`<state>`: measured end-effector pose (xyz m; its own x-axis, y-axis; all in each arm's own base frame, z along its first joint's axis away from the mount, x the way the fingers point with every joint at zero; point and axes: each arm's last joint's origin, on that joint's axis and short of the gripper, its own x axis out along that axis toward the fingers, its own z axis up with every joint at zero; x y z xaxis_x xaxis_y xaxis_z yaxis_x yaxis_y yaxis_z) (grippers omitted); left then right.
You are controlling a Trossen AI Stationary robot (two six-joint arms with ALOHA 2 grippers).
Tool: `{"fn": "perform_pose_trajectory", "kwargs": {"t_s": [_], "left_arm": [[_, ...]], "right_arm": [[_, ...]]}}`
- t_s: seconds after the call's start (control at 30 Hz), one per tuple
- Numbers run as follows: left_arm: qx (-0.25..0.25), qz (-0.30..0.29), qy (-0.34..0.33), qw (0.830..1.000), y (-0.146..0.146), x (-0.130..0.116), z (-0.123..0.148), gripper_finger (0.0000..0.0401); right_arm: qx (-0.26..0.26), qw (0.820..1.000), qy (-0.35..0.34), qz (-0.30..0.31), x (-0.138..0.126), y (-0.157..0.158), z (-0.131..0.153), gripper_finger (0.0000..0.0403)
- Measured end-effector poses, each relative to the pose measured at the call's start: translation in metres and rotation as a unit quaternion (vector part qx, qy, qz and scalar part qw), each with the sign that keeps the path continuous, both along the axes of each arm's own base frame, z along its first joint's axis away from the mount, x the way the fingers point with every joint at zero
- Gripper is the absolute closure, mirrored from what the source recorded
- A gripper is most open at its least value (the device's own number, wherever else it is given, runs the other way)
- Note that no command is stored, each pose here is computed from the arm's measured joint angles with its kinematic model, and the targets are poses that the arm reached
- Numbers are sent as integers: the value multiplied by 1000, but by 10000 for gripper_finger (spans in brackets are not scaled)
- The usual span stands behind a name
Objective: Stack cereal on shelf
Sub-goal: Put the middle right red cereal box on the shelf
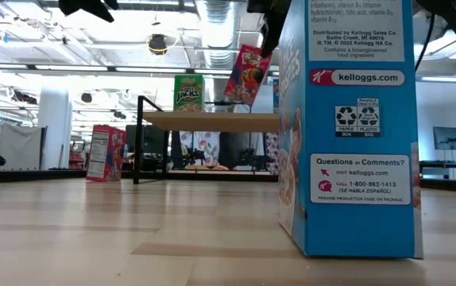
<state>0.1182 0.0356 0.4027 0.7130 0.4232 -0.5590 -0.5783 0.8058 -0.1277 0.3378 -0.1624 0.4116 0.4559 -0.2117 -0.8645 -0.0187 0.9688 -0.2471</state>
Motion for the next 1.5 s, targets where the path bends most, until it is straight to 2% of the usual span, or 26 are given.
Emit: {"fn": "perform_pose_trajectory", "kwargs": {"t_s": [0.27,0.43,1.0,1.3,1.5], "left_arm": [[0,0,0,1000,0,0,0,225],[0,0,0,1000,0,0,0,225],[-9,8,-5,1000,0,0,0,225],[-9,8,-5,1000,0,0,0,225],[-9,8,-5,1000,0,0,0,225]], "right_arm": [[44,999,-4,-3,-1,4,-1,230],[45,999,-3,-4,0,3,-3,230],[1,1000,1,28,11,15,-6,228],[-21,999,24,17,21,12,-17,188],[-31,999,40,17,25,10,-23,179]]}}
